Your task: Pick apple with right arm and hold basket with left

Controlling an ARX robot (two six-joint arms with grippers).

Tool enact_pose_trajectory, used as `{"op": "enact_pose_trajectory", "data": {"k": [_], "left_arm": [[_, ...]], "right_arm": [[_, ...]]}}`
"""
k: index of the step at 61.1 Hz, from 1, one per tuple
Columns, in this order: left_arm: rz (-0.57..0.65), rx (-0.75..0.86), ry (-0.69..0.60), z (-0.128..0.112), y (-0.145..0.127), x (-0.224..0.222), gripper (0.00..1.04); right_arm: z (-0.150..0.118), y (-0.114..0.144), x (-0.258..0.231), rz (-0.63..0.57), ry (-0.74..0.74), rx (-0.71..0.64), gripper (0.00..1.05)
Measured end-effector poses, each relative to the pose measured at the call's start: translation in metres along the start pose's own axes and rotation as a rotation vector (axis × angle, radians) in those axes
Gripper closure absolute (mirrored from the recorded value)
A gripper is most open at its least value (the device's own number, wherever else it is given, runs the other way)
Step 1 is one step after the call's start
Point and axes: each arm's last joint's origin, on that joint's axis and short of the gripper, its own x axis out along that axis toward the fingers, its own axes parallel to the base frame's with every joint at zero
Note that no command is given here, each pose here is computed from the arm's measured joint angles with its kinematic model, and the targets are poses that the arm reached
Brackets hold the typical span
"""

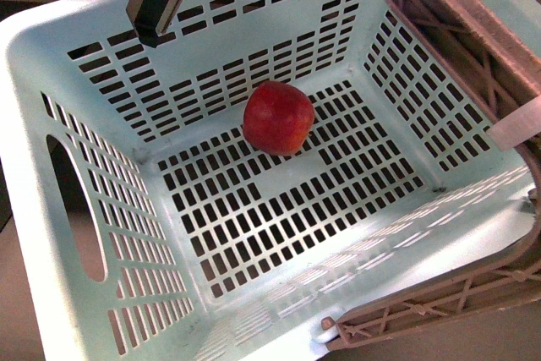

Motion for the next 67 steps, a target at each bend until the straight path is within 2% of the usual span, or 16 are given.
{"op": "enact_pose_trajectory", "data": {"k": [10, 22, 25, 31, 67], "left_arm": [[0.001, 0.000, -0.001, 0.000, 0.000, 0.000, 0.98], [0.000, 0.000, 0.001, 0.000, 0.000, 0.000, 0.98], [0.000, 0.000, 0.001, 0.000, 0.000, 0.000, 0.98], [0.000, 0.000, 0.000, 0.000, 0.000, 0.000, 0.98], [0.001, 0.003, -0.001, 0.000, 0.000, 0.000, 0.98]], "right_arm": [[-0.009, -0.009, -0.005, 0.002, -0.009, -0.076, 0.71], [-0.014, -0.016, -0.010, 0.006, -0.013, -0.092, 1.03], [-0.015, -0.021, -0.012, 0.026, -0.014, -0.099, 1.03], [-0.018, -0.027, -0.014, -0.011, -0.014, -0.098, 1.03], [-0.024, -0.028, -0.033, -0.006, -0.038, -0.099, 1.03]]}}
